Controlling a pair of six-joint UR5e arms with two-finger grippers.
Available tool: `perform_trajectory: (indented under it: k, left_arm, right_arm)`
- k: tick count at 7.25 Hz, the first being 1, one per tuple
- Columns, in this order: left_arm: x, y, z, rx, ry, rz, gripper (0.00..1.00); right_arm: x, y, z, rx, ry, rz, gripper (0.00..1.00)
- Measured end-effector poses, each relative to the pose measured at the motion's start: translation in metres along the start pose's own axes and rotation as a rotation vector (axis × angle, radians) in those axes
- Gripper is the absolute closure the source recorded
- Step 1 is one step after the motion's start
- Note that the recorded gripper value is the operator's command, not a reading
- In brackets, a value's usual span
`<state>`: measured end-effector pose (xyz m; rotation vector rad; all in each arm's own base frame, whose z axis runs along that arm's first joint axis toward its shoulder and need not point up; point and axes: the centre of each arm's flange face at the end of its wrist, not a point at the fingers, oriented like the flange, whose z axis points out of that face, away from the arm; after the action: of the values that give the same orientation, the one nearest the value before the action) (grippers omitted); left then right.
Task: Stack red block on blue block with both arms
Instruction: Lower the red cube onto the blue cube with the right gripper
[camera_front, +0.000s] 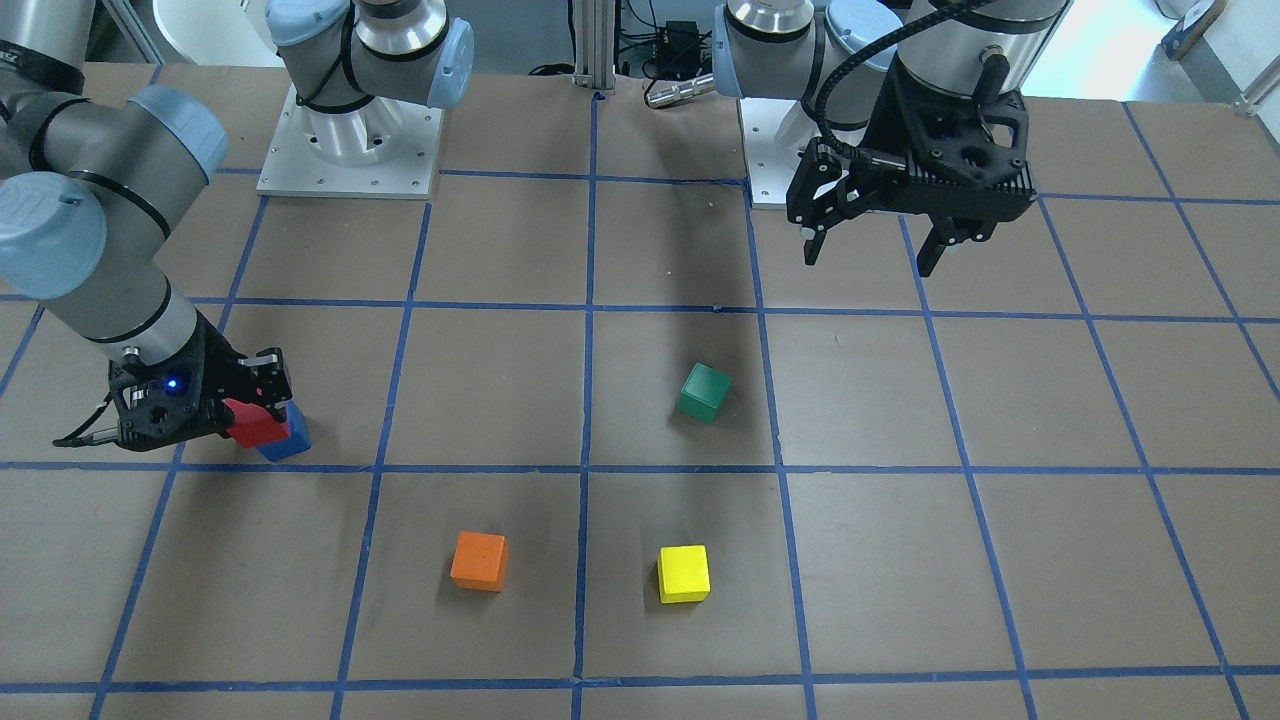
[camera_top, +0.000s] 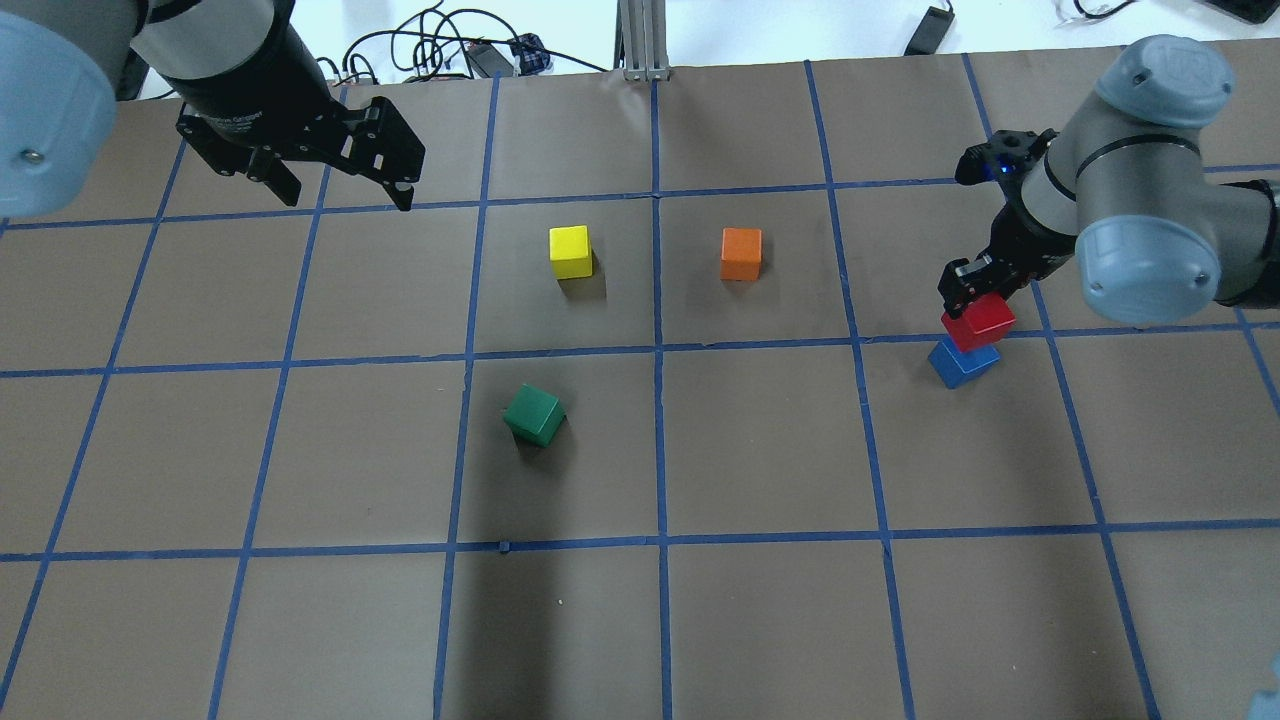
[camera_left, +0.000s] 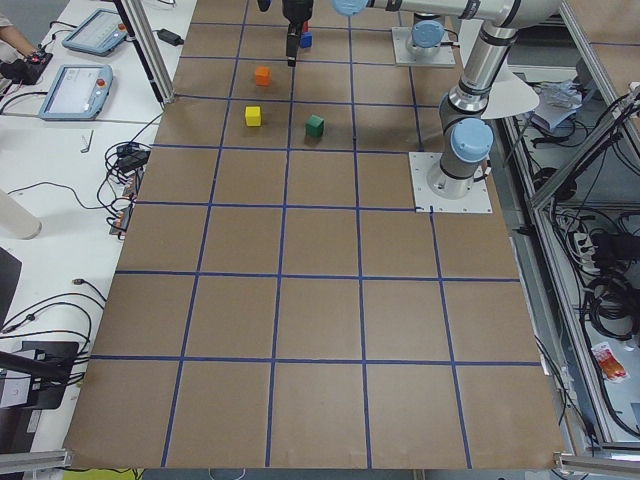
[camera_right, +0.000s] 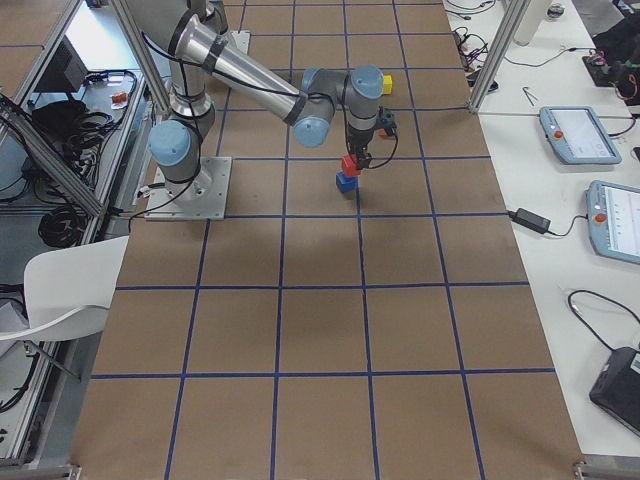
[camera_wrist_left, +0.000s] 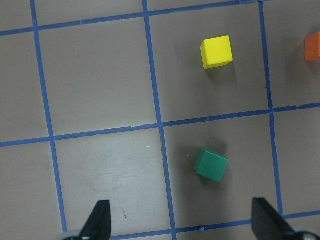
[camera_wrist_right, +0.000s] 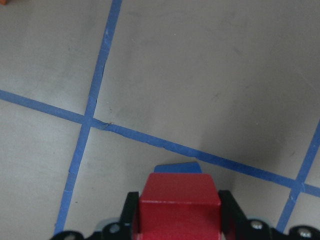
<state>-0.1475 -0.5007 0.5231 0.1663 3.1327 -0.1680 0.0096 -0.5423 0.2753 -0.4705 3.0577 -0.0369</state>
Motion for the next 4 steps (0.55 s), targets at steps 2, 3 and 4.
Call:
perform_trajectory:
  k: [2, 3, 4]
  left_arm:
    - [-0.0002, 0.0003, -0.0012, 0.002, -0.003, -0.001, 0.00]
    - [-0.0002, 0.0006, -0.0019, 0.003, -0.002, -0.001, 0.00]
    - [-0.0001, 0.0007, -0.0021, 0.004, -0.001, -0.001, 0.00]
  right_arm:
    - [0.0012, 0.0001, 0.0003, 0.000, 0.001, 0.001, 1.00]
    - [0.0018, 0.0002, 0.0006, 0.000, 0.002, 0.003, 0.96]
    - [0.0022, 0.0004, 0.0007, -0.001, 0.003, 0.005, 0.83]
